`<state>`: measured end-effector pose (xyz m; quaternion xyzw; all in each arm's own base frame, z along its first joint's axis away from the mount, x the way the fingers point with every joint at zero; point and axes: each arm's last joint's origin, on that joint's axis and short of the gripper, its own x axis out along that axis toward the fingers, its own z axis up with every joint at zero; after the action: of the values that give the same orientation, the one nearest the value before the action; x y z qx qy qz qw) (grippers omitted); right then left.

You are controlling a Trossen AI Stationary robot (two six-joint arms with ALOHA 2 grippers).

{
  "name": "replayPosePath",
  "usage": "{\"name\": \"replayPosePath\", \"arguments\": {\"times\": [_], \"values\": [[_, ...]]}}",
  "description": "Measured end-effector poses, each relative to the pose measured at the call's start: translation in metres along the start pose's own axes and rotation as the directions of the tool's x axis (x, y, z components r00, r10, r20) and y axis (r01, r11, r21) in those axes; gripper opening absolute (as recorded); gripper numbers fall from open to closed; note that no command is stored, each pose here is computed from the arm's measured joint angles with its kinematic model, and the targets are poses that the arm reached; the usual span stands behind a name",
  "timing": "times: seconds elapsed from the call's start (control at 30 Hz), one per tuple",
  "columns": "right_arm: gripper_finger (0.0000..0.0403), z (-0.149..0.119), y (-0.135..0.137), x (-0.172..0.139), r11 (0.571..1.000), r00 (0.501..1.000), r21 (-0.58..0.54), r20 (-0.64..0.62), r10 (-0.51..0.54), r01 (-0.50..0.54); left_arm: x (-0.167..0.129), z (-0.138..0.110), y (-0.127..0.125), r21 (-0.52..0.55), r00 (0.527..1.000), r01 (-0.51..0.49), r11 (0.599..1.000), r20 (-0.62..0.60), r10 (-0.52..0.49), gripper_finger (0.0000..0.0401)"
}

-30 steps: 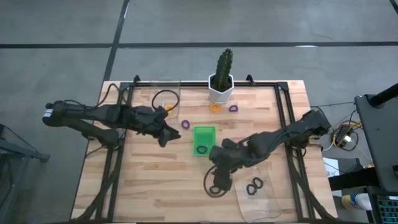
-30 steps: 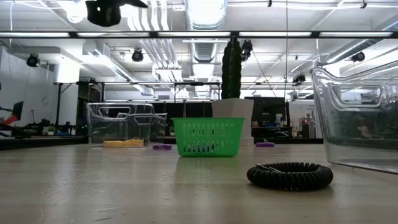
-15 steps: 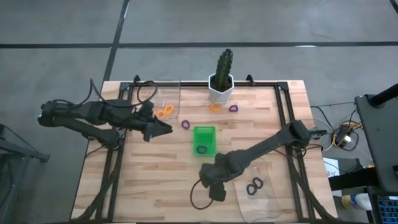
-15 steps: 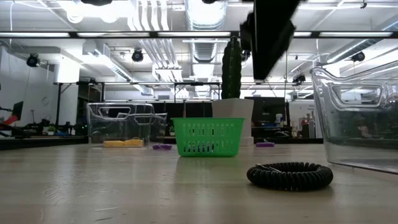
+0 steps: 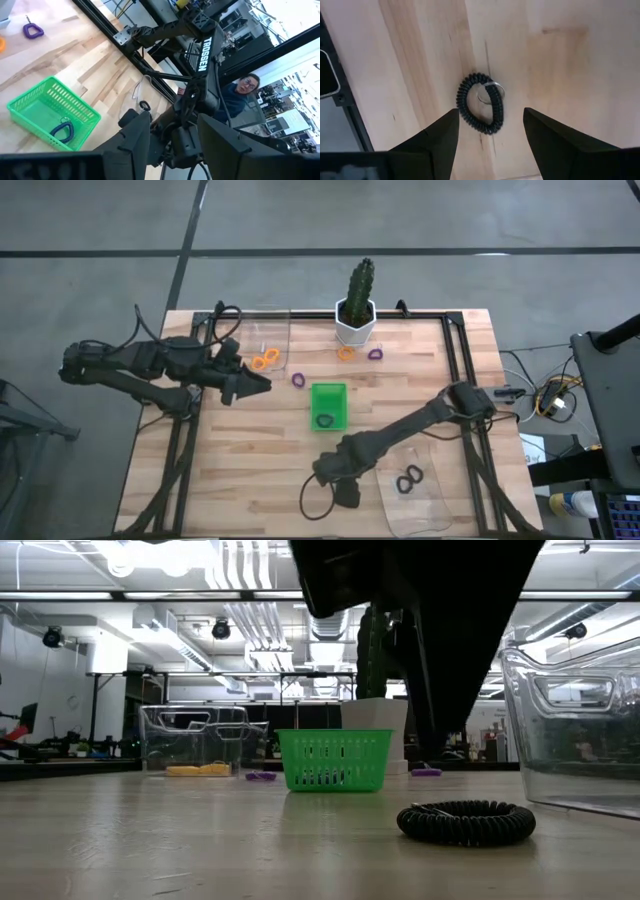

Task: Sort spring keychains
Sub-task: Put the black spring keychain into the bottom transparent bin

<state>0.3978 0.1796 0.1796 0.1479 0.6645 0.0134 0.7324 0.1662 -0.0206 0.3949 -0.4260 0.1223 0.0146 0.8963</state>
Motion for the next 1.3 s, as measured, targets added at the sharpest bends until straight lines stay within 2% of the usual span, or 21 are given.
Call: {"name": "replayPosePath", "arguments": {"times": [0.43, 0.67, 0.83, 1.03, 1.2, 1.3], "values": [[0.0214, 0.003, -0.004, 0.025, 0.995, 0.999, -0.102, -0.039, -0.021, 0.016, -0.001, 0.0, 0.0, -0.001, 1.0, 0.006, 1.0, -0.001, -0.006, 0.0158], [0.0208, 0.003, -0.006, 0.035, 0.992, 0.997, -0.113, -0.051, -0.053, 0.047, -0.001, 0.0, -0.001, -0.01, 1.0, 0.009, 1.0, 0.002, -0.009, 0.0158], [0.0159, 0.005, -0.009, 0.038, 0.991, 0.996, -0.111, -0.049, -0.074, 0.068, -0.001, 0.0, -0.001, -0.01, 1.0, 0.009, 1.0, 0.002, -0.009, 0.0158], [0.0032, 0.01, -0.018, 0.042, 0.993, 0.994, -0.088, -0.064, -0.085, 0.079, -0.001, 0.001, -0.001, -0.017, 1.0, 0.012, 1.0, 0.005, -0.012, 0.0158], [0.0015, 0.014, -0.024, 0.036, 0.997, 0.996, -0.059, -0.062, -0.06, 0.056, -0.001, 0.002, -0.002, -0.019, 1.0, 0.024, 1.0, 0.015, -0.023, 0.0158], [0.0012, 0.017, -0.022, 0.024, 0.997, 0.998, -0.053, -0.018, -0.055, 0.054, -0.001, 0.002, -0.002, -0.019, 1.0, 0.023, 1.0, 0.015, -0.023, 0.0158]]}}
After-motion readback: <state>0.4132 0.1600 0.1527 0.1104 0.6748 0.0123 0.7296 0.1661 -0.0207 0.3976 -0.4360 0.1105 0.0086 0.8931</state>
